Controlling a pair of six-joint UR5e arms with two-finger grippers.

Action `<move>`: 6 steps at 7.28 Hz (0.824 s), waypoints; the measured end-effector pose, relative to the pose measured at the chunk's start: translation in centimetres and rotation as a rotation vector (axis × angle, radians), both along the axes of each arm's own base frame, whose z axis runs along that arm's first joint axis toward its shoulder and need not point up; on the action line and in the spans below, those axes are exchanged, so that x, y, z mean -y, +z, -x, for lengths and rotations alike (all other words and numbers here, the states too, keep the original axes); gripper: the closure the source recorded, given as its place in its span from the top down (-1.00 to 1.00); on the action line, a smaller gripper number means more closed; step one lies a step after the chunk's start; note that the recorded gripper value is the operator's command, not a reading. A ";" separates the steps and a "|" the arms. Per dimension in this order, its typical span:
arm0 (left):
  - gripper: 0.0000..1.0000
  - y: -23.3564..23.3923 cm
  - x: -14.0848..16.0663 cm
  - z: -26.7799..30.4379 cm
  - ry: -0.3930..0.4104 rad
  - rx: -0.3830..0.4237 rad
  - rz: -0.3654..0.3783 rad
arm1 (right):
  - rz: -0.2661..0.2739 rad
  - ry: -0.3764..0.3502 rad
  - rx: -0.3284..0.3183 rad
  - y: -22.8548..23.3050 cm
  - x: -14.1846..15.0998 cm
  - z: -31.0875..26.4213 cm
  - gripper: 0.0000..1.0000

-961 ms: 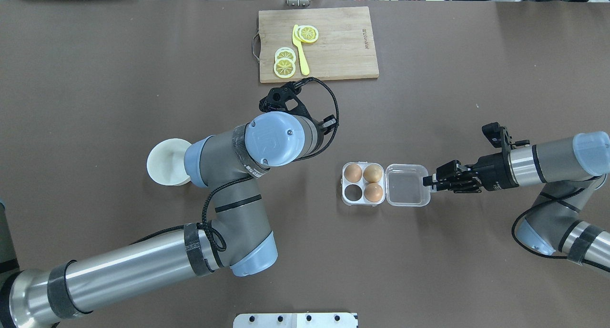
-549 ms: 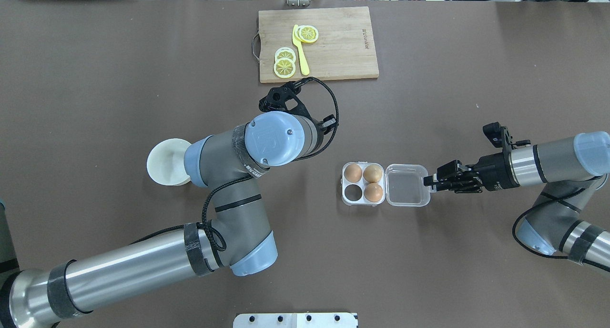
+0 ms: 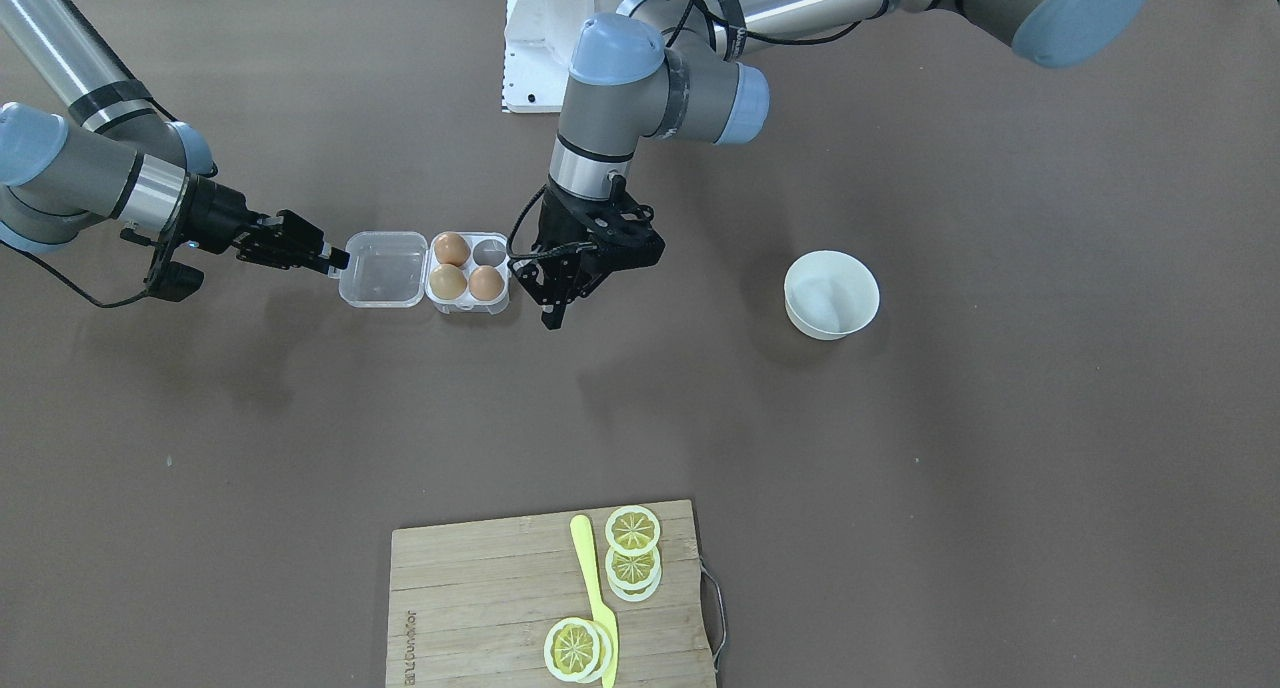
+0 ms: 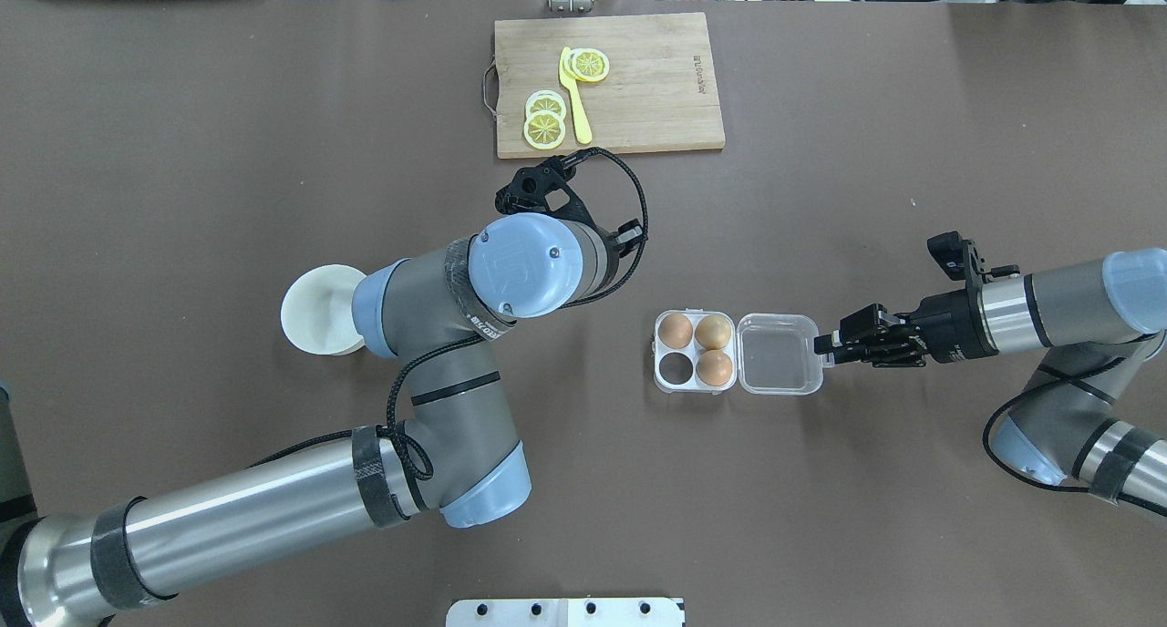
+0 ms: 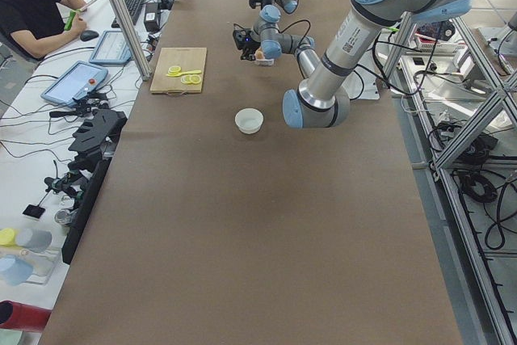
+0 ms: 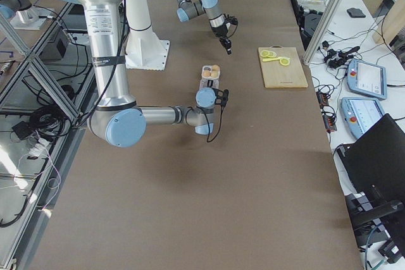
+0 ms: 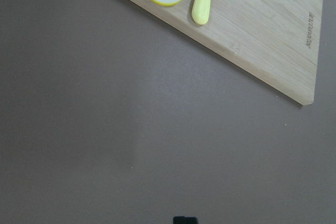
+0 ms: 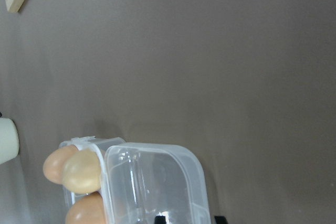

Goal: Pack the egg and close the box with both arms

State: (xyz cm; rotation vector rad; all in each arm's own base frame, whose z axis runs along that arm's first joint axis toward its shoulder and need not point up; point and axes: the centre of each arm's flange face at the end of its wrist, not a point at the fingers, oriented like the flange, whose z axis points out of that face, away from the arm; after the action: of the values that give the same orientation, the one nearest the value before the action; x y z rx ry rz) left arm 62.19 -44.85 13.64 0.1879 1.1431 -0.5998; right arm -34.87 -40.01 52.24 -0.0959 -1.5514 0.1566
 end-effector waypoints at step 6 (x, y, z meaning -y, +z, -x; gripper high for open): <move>-1.00 0.0 0.0 0.0 0.001 0.000 0.000 | -0.002 -0.001 0.003 0.0 -0.1 -0.3 -0.31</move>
State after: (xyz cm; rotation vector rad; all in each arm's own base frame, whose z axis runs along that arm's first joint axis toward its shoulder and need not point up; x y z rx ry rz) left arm 62.23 -44.80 13.64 0.1872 1.1432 -0.5996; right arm -34.58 -39.94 52.28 -0.0955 -1.5539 0.1548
